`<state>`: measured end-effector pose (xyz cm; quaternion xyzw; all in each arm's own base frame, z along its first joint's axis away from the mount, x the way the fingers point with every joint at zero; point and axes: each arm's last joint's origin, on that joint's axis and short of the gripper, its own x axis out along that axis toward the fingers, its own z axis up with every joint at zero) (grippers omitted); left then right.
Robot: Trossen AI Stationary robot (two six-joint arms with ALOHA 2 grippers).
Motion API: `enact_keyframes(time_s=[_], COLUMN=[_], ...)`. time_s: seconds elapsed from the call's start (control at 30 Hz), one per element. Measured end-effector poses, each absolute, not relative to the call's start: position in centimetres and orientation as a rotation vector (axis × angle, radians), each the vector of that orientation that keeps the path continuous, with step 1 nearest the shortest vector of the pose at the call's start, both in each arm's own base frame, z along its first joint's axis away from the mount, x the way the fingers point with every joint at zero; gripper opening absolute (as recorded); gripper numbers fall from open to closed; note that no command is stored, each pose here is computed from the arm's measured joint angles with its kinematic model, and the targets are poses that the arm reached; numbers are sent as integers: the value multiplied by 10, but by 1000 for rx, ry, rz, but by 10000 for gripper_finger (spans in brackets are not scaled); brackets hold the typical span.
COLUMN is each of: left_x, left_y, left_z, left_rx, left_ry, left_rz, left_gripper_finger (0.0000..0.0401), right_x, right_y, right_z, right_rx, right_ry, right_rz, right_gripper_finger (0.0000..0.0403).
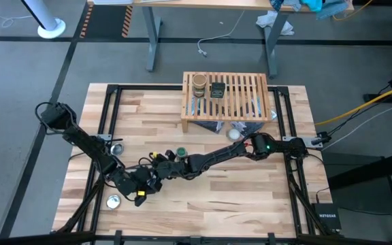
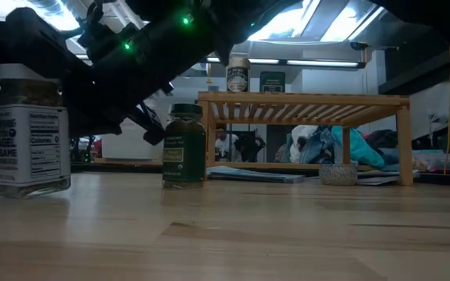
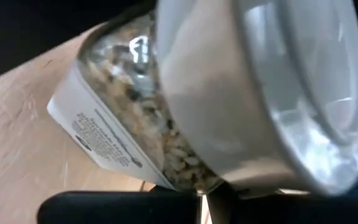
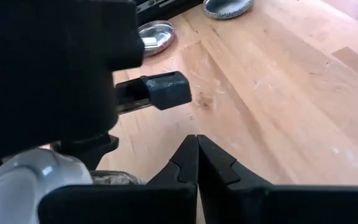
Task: Shelf spices
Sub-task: Move the white seasoning bottle to the middle left of the table
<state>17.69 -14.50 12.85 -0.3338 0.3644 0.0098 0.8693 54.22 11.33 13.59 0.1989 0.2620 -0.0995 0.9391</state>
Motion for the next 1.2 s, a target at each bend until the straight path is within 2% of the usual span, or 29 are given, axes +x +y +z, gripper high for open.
enact_keyframes(time_s=[1.2], left_x=[179], left_y=[-134], left_z=[124], left_rx=[-677], left_ry=[777], left_rz=[121], left_gripper_finger=[0], right_x=[545], right_y=[89], right_z=[133], right_rx=[367], right_ry=[568], right_rz=[-217], right_gripper_finger=[1])
